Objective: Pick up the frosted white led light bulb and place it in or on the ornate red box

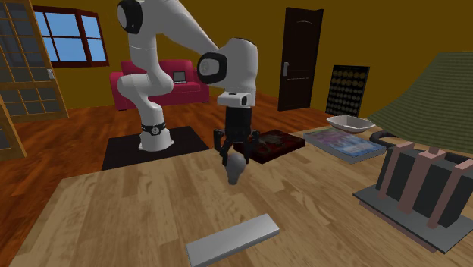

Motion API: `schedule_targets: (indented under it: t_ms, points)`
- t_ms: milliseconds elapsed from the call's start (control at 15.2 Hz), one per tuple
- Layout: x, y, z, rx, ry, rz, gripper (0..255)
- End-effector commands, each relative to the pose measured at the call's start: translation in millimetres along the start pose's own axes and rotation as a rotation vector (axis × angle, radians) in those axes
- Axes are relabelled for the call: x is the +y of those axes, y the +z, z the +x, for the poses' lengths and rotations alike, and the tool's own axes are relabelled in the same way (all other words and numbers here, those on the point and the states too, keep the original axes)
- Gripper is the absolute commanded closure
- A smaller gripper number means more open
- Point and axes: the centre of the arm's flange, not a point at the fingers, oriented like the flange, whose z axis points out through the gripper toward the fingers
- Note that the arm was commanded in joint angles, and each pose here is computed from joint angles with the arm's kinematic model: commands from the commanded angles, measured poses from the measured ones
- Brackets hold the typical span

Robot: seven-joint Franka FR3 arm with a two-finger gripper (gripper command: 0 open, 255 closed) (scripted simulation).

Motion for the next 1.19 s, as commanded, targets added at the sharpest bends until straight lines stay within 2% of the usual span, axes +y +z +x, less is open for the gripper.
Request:
schedule_targets:
  t_ms: [0, 1122]
  points:
    - [1, -10, 1, 0.000, 0.000, 0.000, 255]
    - [14, -97, 17, 0.000, 0.000, 0.000, 255]
